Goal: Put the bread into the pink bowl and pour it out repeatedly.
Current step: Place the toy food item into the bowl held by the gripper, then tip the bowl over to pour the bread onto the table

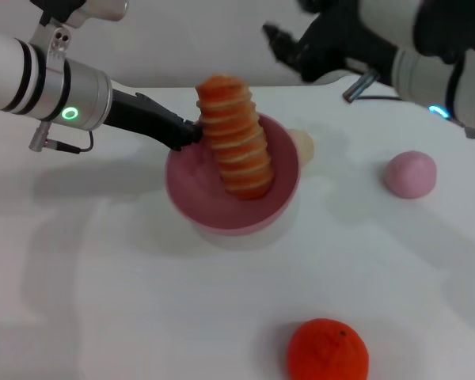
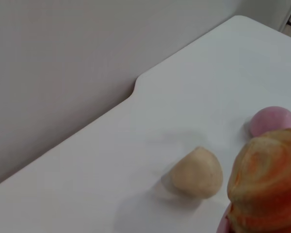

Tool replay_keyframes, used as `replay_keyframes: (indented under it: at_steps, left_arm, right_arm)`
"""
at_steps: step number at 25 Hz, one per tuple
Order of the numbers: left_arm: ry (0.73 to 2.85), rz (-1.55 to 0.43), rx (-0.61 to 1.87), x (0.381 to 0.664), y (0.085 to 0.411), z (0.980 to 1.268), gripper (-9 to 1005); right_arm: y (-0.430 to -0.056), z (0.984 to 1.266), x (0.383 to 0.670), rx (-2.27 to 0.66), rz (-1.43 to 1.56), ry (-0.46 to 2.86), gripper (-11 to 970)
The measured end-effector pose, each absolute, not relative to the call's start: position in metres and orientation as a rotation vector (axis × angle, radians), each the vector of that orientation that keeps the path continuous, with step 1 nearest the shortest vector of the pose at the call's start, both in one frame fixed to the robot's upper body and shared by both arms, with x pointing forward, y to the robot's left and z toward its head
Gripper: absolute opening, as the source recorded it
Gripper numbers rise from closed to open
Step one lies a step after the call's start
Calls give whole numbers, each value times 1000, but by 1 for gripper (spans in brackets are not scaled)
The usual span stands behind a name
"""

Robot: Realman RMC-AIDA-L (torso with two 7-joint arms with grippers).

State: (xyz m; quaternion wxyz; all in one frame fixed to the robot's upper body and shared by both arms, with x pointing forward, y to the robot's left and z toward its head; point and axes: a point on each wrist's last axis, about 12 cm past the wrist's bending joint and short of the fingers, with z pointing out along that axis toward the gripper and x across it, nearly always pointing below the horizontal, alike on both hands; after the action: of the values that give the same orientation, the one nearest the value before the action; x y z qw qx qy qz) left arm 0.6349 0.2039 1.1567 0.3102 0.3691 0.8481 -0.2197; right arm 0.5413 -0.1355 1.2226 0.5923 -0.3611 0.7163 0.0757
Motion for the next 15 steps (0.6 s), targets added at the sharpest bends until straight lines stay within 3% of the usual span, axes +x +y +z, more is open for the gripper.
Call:
replay_keyframes:
  at_steps: [8,15]
  left_arm:
    - [2209,-561,942,638,198,1155,43]
    - [2144,-553,943,636,178,1148,44]
  right_arm:
    - [-167,1189,555,-617,105,1578,494]
    - [-206,1155,550,-331,14,1380,494]
